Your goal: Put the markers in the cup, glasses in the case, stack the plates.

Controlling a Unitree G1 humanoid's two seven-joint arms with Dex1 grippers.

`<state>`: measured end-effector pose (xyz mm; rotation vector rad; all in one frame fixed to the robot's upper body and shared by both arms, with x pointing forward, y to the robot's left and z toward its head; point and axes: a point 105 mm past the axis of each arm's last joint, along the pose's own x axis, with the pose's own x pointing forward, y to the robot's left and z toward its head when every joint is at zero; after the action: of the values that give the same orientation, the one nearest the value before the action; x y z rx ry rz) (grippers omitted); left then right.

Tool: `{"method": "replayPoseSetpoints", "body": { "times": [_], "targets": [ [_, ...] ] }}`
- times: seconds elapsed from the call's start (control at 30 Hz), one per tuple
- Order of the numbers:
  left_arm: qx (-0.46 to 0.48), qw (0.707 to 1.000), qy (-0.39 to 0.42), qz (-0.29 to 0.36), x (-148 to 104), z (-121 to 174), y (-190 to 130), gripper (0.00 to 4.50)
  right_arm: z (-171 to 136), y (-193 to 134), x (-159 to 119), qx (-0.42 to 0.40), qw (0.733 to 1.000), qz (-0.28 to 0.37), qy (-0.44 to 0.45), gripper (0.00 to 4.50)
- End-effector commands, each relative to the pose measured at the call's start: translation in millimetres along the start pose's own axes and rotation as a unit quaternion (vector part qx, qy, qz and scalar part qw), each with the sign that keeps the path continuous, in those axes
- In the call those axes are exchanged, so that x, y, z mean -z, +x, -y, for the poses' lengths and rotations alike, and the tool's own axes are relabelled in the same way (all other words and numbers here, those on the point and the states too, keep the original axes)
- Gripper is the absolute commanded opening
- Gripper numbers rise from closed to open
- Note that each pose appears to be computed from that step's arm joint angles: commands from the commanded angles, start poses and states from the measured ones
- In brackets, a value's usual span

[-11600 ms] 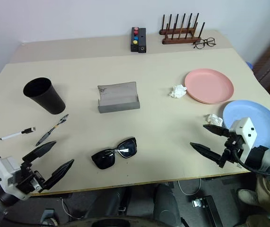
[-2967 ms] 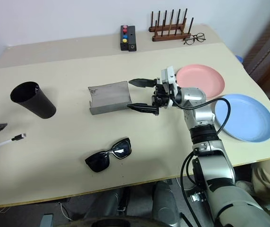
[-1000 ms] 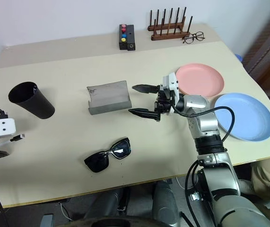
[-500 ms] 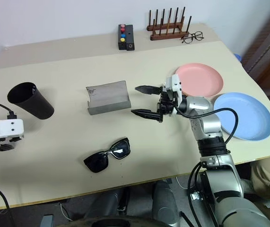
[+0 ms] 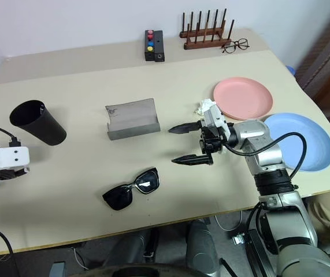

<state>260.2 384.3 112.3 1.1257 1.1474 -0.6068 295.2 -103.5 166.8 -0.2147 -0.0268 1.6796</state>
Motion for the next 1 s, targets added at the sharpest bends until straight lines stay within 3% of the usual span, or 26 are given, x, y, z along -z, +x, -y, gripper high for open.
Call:
{"method": "replayPoseSetpoints", "body": {
  "times": [0.03,0.5,0.7,1.0],
  "targets": [
    [-0.011,1.0,-0.007,-0.006,4.7,-3.4,-6.0,0.06,-0.2,2.0,-14.6,-0.018,0.999,-0.005,-0.027,4.5],
    [-0.034,0.998,-0.019,0.04,-12.1,-10.0,-21.7,0.06,7.7,7.6,-11.7,-0.023,0.999,-0.007,-0.03,4.5],
    [-0.035,0.976,-0.026,0.212,-69.2,-10.1,-63.8,0.06,9.4,6.6,-11.3,-0.018,0.999,-0.005,-0.031,4.5],
    [0.035,0.926,-0.039,0.373,-129.3,25.4,-101.4,0.06,15.7,10.9,-13.0,-0.014,0.999,-0.007,-0.035,4.5]
  ]
}}
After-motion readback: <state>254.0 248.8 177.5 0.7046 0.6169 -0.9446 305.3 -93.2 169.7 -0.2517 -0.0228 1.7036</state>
